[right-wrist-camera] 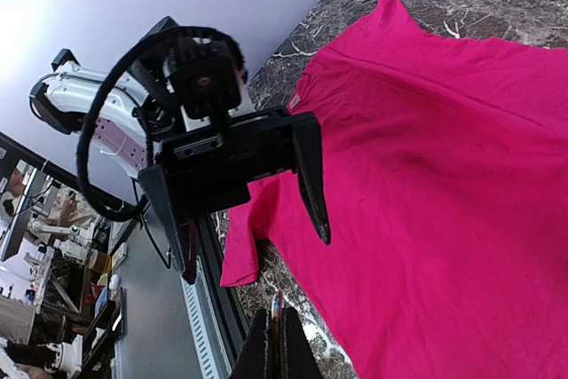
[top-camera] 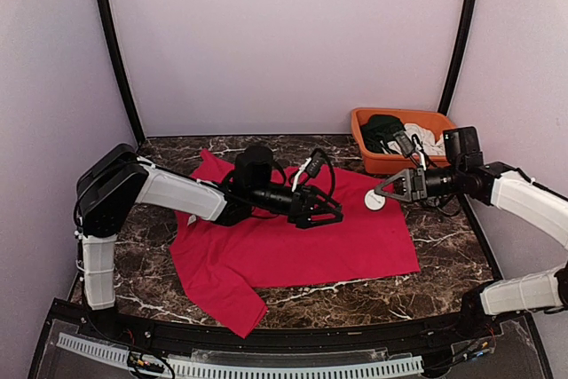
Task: Pin the brooch onto the clothing
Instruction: Pass from the right arm to the left
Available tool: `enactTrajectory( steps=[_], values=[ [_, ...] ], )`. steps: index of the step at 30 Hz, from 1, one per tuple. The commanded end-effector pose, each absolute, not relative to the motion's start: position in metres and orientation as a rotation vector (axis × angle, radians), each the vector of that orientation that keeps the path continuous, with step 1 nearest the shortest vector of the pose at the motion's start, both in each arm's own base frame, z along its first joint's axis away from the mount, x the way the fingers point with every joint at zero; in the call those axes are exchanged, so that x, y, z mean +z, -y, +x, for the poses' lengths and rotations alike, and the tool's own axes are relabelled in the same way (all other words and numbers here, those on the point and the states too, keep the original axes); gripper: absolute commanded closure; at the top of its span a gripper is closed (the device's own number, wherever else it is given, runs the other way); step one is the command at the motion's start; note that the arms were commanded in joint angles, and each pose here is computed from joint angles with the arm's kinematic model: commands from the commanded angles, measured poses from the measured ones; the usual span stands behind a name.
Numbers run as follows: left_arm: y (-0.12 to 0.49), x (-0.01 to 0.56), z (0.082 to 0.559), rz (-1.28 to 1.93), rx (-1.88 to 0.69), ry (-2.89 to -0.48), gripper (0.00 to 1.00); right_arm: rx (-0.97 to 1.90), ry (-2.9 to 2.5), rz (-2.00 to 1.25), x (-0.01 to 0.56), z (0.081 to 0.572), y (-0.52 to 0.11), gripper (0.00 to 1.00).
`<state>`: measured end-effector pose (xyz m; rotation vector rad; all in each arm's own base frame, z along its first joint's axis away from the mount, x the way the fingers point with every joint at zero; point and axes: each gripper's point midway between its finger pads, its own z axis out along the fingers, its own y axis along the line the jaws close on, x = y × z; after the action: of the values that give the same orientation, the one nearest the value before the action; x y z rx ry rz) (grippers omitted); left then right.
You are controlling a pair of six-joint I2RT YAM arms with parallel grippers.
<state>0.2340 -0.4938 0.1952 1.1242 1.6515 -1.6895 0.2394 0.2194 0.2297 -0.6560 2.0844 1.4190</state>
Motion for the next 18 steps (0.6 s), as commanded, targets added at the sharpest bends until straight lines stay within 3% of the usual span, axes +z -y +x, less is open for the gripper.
enactTrajectory(
  steps=[1, 5, 13, 18],
  values=[
    [0.490, 0.233, 0.220, 1.213, -1.925, -1.544, 0.11, 1.429, -2.055, -0.734, 0.230, 0.227, -0.225, 1.00],
    [0.498, 0.238, 0.228, 1.201, -1.944, -1.559, 0.15, 1.438, -2.055, -0.757, 0.227, 0.222, -0.228, 1.00],
    [0.513, 0.233, 0.237, 1.232, -1.971, -1.619, 0.32, 1.456, -2.062, -0.782, 0.222, 0.216, -0.233, 1.00],
    [0.519, 0.219, 0.240, 1.236, -1.973, -1.671, 0.32, 1.465, -2.063, -0.789, 0.220, 0.215, -0.235, 1.00]
  ],
)
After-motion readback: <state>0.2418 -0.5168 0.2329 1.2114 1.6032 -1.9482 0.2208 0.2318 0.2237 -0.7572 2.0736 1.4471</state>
